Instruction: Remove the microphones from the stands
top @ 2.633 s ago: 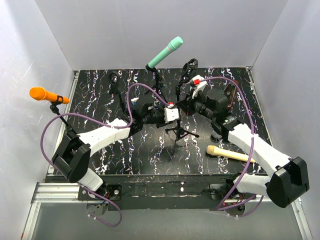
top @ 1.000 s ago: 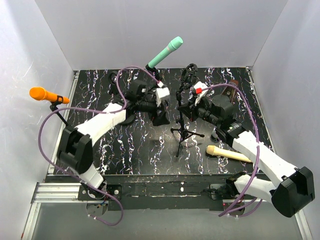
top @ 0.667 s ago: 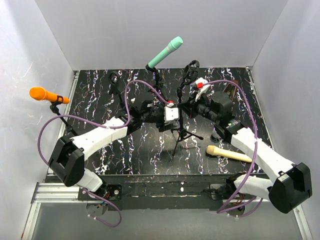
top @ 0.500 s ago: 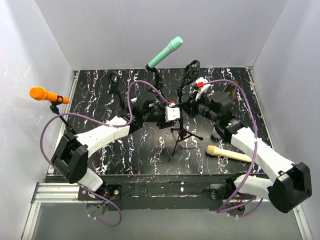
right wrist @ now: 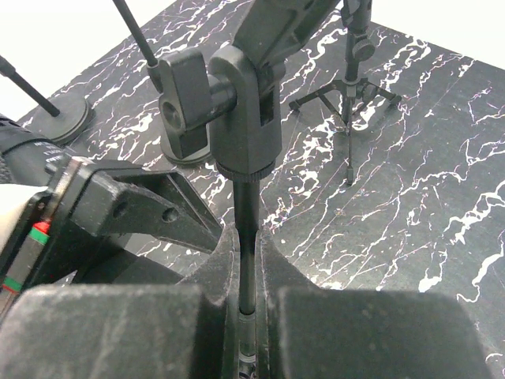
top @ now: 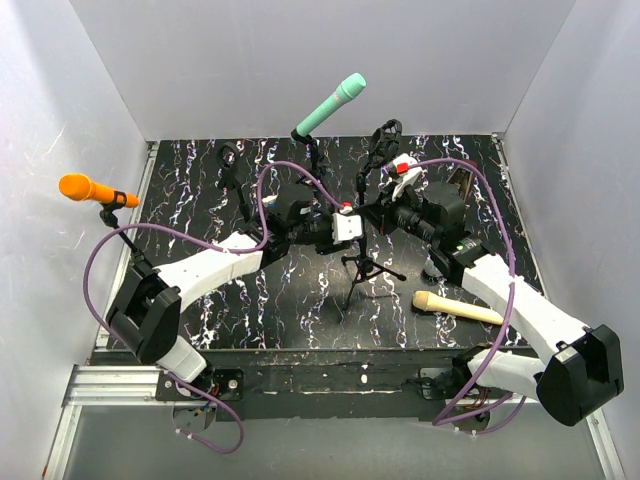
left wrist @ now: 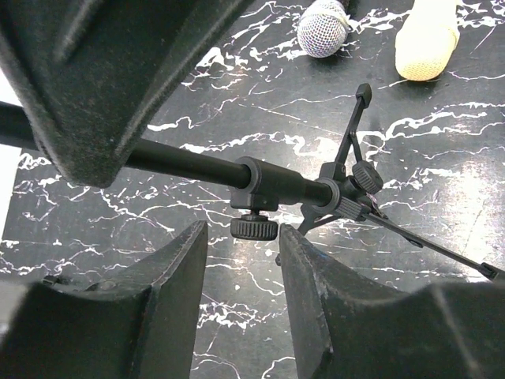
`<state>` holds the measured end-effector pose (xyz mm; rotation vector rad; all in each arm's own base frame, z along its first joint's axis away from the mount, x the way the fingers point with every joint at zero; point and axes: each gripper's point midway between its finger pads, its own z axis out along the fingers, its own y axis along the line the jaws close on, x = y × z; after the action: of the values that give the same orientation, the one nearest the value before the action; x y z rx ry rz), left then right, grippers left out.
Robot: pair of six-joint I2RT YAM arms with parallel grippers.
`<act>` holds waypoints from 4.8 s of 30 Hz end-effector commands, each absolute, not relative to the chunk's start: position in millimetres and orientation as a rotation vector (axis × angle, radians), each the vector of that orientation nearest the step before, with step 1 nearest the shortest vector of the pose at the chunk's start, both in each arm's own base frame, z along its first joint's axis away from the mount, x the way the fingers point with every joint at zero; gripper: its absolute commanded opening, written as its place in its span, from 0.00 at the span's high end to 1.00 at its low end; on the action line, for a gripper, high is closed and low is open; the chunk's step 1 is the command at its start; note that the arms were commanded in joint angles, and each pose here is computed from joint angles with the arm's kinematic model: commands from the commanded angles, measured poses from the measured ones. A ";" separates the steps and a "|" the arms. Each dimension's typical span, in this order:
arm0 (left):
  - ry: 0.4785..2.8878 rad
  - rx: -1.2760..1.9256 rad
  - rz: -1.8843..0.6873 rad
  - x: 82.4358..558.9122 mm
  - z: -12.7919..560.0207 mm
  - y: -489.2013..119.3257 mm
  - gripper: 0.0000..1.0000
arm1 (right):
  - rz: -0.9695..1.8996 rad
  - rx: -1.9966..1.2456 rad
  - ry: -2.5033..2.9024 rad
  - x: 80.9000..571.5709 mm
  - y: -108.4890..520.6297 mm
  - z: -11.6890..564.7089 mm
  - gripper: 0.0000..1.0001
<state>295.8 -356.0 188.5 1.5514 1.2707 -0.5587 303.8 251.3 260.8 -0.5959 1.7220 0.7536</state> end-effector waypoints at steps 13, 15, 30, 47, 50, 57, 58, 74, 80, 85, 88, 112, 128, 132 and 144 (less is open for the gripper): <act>1.400 1.471 -0.769 290.7 212.7 -366.2 1.00 | 0.749 -0.588 1.757 304.1 247.5 256.4 0.99; 1.491 1.435 -0.893 287.7 216.4 -363.7 1.00 | 0.749 -0.598 1.751 303.2 247.3 257.3 0.99; 2.055 0.967 -1.778 308.0 210.0 -339.1 1.00 | 0.788 -0.791 1.561 279.3 256.1 280.6 0.99; 1.452 1.513 -0.880 306.4 212.5 -335.4 0.24 | 0.826 -0.903 1.583 263.7 258.0 275.9 0.99; 1.243 1.649 -0.755 289.9 205.8 -337.0 0.24 | 0.830 -0.995 1.530 256.3 260.7 279.0 0.99; 1.130 1.607 -0.637 297.0 200.3 -351.6 0.26 | 0.899 -1.141 1.431 243.5 271.1 287.5 0.99; 1.125 1.593 -0.627 299.5 201.2 -353.6 0.27 | 0.908 -1.150 1.428 243.4 272.6 288.4 0.99; 1.007 1.617 -0.736 287.4 197.7 -382.5 0.54 | 0.931 -1.113 1.476 256.3 276.2 285.8 0.99; 1.030 1.639 -0.759 284.4 193.6 -383.1 0.62 | 0.892 -1.067 1.516 267.2 273.8 287.8 0.99; 1.175 1.528 -0.657 296.9 200.5 -364.7 0.49 | 0.859 -1.084 1.547 260.4 264.8 284.1 0.99; 1.271 1.449 -0.633 298.4 208.0 -348.2 0.40 | 0.836 -1.098 1.549 248.9 255.1 279.5 0.99; 1.386 1.374 -0.651 288.4 218.8 -330.6 0.34 | 0.564 -0.794 1.743 264.6 202.3 243.1 0.76; 1.079 1.630 -0.664 266.0 219.5 -345.1 0.41 | 0.997 -1.154 1.493 251.8 279.6 286.0 0.99; 1.067 1.661 -0.644 266.9 209.7 -344.6 0.45 | 1.034 -1.177 1.481 256.1 287.2 287.9 0.99; 0.973 1.790 -0.597 269.8 182.3 -347.2 0.54 | 1.091 -1.212 1.484 249.7 290.5 284.9 0.99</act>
<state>273.5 -341.8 183.9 1.7097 1.0791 -0.6016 254.0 283.1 245.4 -1.1737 1.6360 1.0698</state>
